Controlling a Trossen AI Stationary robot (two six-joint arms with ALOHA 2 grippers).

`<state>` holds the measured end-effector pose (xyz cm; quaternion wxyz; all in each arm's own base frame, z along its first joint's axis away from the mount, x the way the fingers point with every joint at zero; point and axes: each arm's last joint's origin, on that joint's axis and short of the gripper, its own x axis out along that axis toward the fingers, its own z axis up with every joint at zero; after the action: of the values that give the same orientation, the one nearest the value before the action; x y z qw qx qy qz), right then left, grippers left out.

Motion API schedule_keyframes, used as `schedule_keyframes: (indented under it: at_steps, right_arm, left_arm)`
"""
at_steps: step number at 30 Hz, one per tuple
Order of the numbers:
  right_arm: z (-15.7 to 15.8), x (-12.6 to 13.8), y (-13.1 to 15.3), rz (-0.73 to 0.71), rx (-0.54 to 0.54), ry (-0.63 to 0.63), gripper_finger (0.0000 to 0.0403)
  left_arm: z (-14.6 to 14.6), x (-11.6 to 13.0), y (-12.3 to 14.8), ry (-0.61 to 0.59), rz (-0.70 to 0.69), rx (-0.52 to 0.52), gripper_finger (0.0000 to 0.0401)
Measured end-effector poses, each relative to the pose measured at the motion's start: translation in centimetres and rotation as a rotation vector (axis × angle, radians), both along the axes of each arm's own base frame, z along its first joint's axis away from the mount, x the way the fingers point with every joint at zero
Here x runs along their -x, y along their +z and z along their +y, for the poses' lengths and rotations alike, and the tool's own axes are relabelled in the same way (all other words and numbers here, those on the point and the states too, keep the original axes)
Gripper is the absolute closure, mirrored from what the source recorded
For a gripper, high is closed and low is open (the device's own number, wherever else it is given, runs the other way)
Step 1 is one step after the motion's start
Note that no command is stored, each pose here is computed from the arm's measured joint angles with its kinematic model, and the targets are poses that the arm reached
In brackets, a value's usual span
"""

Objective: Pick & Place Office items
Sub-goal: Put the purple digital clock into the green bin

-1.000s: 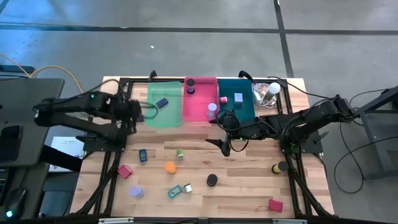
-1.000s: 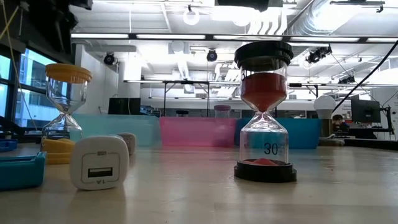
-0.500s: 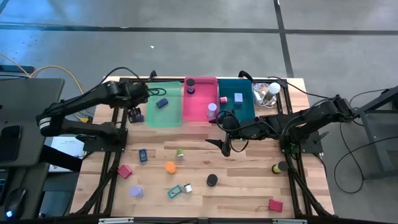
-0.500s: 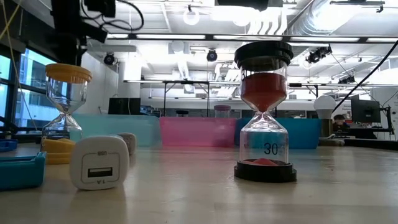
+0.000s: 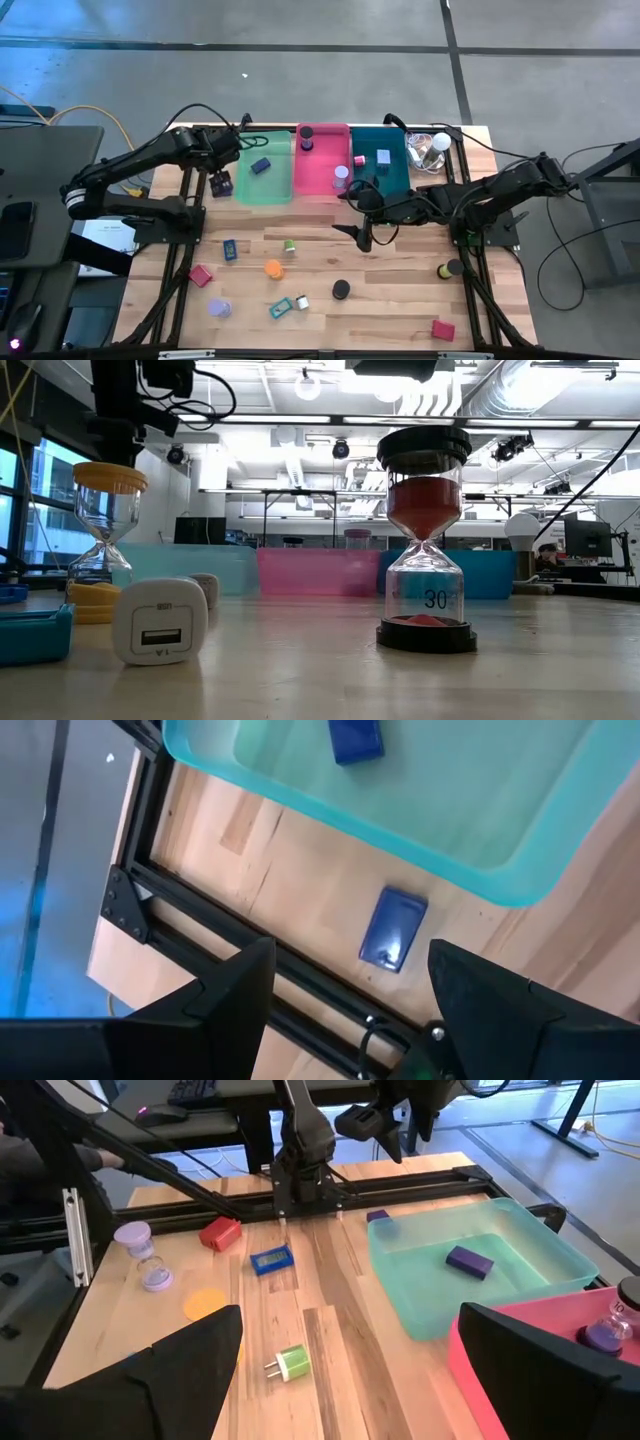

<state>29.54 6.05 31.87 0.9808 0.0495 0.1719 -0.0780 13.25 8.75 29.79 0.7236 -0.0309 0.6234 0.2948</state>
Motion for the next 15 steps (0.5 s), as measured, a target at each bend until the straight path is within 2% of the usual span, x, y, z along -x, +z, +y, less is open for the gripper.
schedule_keyframes:
  at_steps: [6,15]
  right_arm:
    - [0.02,-0.09,-0.17,0.008,0.001,0.001,0.0041]
    - [0.02,-0.07,-0.23,0.015,0.003,0.001,0.0041]
  left_arm:
    - [0.13,0.08,0.00,0.024,-0.008,0.004,0.0135]
    - [0.14,0.06,0.00,0.043,-0.020,0.007,0.0062]
